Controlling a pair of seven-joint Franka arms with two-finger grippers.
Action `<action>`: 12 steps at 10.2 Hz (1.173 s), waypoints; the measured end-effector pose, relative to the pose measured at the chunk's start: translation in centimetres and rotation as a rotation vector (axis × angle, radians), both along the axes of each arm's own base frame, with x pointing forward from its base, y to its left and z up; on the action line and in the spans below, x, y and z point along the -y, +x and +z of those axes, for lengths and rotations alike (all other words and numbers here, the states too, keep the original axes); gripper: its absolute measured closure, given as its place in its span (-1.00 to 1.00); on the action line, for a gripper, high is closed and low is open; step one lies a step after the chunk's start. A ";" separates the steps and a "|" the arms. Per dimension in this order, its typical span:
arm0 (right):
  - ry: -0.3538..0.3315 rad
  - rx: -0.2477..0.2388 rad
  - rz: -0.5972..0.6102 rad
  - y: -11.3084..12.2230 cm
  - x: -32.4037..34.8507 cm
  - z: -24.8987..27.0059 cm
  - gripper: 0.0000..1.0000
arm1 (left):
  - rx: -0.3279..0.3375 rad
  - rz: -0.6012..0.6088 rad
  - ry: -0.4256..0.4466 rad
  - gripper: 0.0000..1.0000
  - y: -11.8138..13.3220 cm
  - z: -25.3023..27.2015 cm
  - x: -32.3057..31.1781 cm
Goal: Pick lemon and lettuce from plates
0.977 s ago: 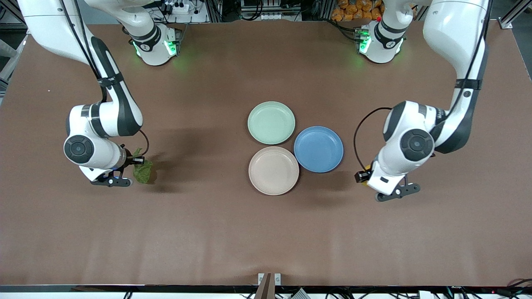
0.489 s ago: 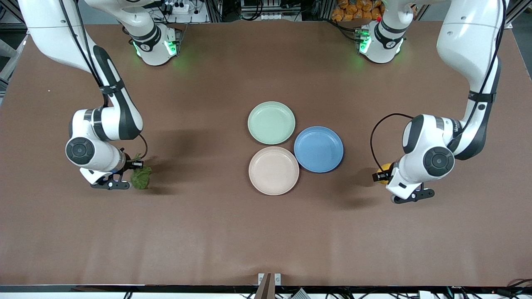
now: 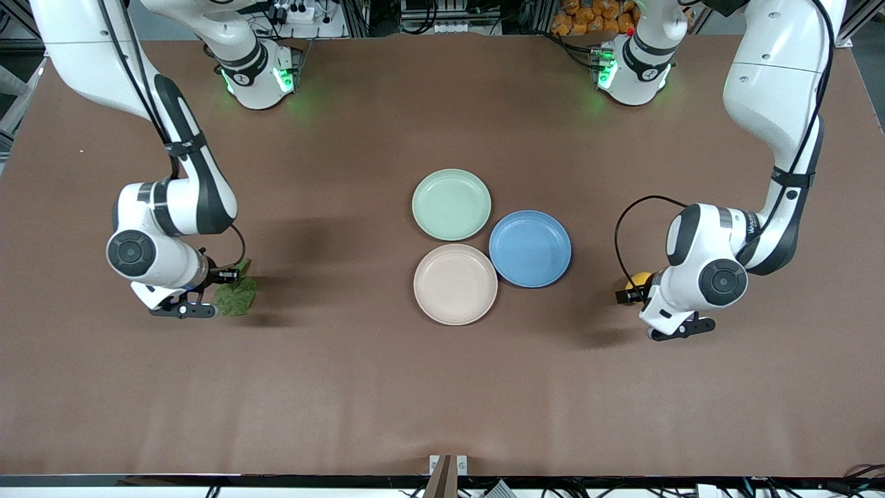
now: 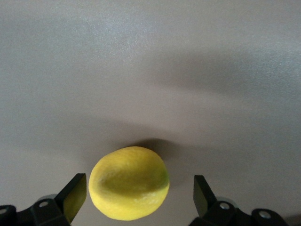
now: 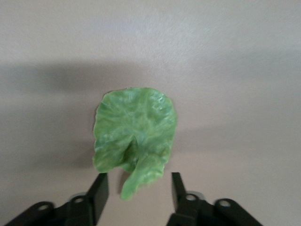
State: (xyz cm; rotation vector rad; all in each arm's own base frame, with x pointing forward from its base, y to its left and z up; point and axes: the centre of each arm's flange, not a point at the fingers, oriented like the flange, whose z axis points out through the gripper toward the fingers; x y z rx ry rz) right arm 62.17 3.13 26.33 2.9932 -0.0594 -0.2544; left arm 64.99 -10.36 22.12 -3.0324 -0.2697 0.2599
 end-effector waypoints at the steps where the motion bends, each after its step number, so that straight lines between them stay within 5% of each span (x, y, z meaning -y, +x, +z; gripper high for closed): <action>1: -0.004 -0.012 -0.003 0.7 -0.3 2.7 -0.59 | 0.011 0.000 -0.002 -1.00 0.3 0.5 0.1; 2: -0.008 -0.019 -0.002 1.2 -0.9 6.0 -0.92 | 0.032 0.002 -0.004 -1.00 0.7 1.6 0.0; 3: -0.009 -0.013 0.004 1.4 -1.7 9.5 -1.00 | 0.055 0.015 -0.002 -1.00 1.1 3.5 -0.2; 7: 0.007 0.100 0.014 0.3 -2.8 21.2 -1.00 | 0.080 0.101 0.023 -1.00 0.0 12.6 -4.6; 12: 0.141 0.245 -0.035 -4.2 -1.9 34.0 -1.00 | 0.086 0.143 -0.035 -1.00 -9.8 19.4 -6.9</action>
